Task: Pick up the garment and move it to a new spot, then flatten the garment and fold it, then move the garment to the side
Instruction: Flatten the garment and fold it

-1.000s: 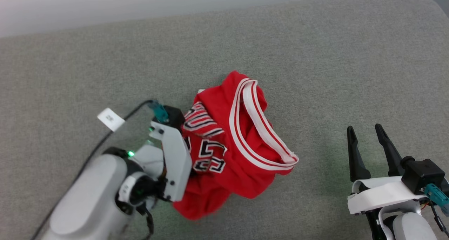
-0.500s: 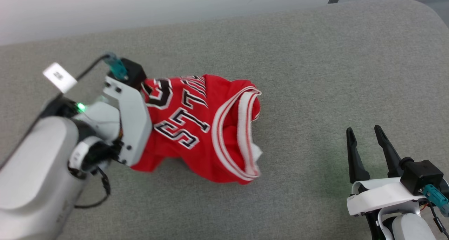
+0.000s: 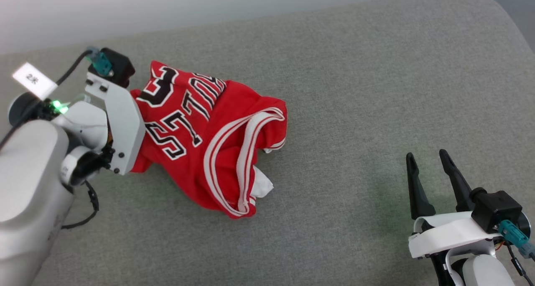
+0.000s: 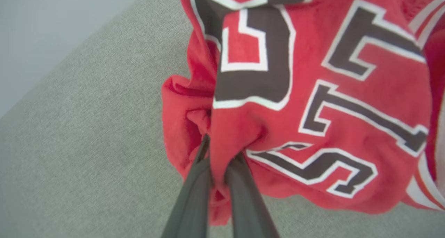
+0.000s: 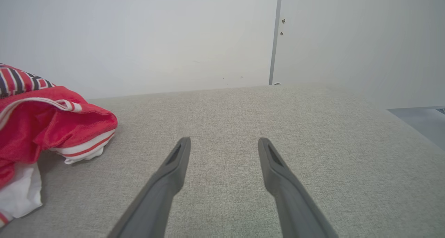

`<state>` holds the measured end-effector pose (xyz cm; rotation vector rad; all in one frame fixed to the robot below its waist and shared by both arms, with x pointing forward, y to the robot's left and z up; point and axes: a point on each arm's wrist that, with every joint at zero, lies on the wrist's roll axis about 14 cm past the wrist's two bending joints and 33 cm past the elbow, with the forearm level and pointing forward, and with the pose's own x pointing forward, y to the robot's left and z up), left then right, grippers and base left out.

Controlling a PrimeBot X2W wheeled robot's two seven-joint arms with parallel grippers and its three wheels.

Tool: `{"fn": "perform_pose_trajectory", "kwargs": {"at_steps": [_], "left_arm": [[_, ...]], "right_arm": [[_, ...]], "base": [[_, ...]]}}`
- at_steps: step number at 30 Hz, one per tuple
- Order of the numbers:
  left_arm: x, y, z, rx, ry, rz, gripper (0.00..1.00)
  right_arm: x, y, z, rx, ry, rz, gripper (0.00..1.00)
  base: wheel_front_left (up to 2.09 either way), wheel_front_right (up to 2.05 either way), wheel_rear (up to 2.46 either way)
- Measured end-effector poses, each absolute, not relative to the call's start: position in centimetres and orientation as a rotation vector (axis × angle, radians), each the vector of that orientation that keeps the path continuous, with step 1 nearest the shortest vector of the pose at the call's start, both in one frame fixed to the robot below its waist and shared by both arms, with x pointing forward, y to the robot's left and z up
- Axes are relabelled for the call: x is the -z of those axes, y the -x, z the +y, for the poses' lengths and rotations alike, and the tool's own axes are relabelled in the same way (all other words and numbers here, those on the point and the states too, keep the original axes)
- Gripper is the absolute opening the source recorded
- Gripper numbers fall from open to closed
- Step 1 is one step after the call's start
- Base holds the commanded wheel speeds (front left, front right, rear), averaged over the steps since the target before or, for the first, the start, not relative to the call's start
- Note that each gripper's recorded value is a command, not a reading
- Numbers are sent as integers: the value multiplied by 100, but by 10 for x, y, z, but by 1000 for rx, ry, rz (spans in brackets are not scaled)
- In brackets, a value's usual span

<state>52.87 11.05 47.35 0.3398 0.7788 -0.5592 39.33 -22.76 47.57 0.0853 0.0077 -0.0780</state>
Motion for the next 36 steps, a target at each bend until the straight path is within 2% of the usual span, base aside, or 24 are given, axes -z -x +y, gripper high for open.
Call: {"fn": "perform_pose_trajectory", "kwargs": {"at_steps": [3,4,6,7,8,23,27,31,36], "left_arm": [[-459,-531,106,566,-329,786,0],[-455,-530,105,571,-327,792,11],[-448,-529,103,575,-318,803,40],[-447,-529,102,577,-316,803,78],[-447,-530,103,573,-316,800,100],[-504,-529,106,545,-281,656,100],[-508,-514,97,566,-241,671,100],[-509,-477,64,665,-154,723,100],[-503,-451,48,728,-152,779,100]], "right_arm": [[-473,-393,-229,83,-85,16,100],[-472,-393,-230,84,-84,17,100],[-472,-393,-230,85,-84,20,100],[-472,-393,-230,84,-84,20,100],[-471,-393,-229,84,-85,21,100],[-480,-398,-215,43,-98,-8,100],[-481,-398,-212,33,-100,-10,100],[-483,-400,-209,24,-100,-17,100],[-483,-399,-209,24,-101,-16,100]], "base": [[0,0,0],[0,0,0],[0,0,0],[0,0,0],[0,0,0],[0,0,0],[0,0,0],[0,0,0],[0,0,0]]}}
